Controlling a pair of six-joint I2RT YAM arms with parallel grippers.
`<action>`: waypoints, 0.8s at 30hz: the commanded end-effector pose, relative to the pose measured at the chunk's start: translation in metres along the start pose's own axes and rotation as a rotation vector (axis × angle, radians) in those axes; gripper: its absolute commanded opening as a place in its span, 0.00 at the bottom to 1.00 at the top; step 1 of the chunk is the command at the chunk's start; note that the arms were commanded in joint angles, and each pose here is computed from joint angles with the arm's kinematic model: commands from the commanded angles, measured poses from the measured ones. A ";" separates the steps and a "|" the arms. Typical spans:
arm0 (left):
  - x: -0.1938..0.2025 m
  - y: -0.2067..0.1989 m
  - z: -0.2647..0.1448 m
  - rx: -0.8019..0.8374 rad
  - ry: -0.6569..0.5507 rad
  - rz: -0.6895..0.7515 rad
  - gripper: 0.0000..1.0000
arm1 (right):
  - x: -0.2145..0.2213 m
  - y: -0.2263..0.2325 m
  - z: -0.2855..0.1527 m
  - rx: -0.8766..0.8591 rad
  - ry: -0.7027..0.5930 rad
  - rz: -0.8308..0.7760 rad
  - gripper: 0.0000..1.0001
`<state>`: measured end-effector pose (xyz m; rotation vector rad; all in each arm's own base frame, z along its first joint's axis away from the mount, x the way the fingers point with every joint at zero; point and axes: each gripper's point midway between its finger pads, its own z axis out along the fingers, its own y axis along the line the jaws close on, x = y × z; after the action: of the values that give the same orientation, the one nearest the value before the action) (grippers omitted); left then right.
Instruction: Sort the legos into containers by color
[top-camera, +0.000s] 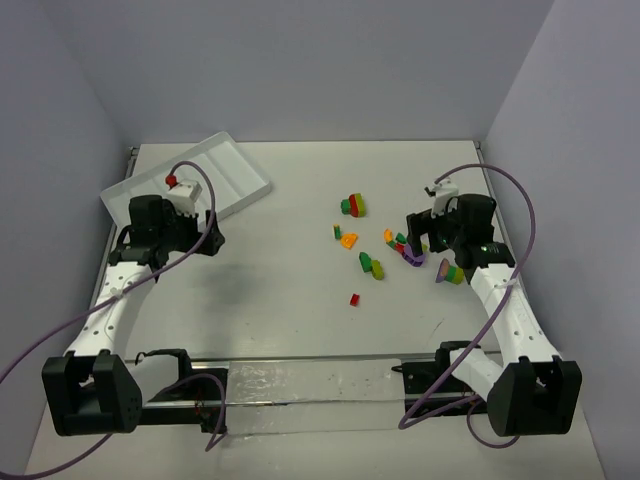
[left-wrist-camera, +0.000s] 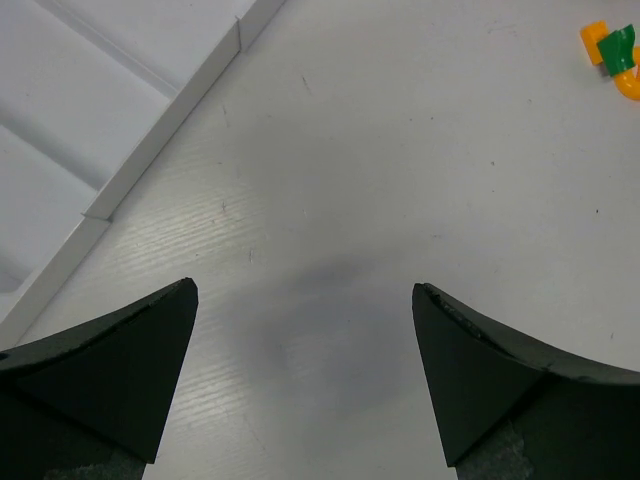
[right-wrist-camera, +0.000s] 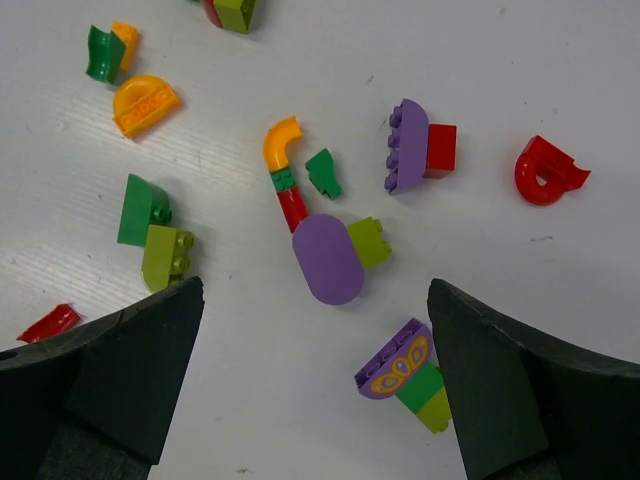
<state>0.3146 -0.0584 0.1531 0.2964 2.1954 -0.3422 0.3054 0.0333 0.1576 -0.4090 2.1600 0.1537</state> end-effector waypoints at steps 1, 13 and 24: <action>-0.016 -0.007 -0.005 0.049 -0.036 0.053 0.99 | 0.000 -0.002 -0.006 -0.016 0.031 -0.073 1.00; 0.003 -0.038 0.006 0.250 0.023 0.156 0.99 | 0.080 -0.016 -0.019 -0.155 0.402 -0.387 1.00; 0.003 -0.060 0.022 0.379 0.061 0.237 0.99 | 0.109 -0.070 -0.028 -0.267 0.631 -0.562 0.79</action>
<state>0.2996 -0.1086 0.1254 0.6948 2.2039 -0.5764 0.2489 -0.0472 0.0816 -1.1505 2.5589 0.0275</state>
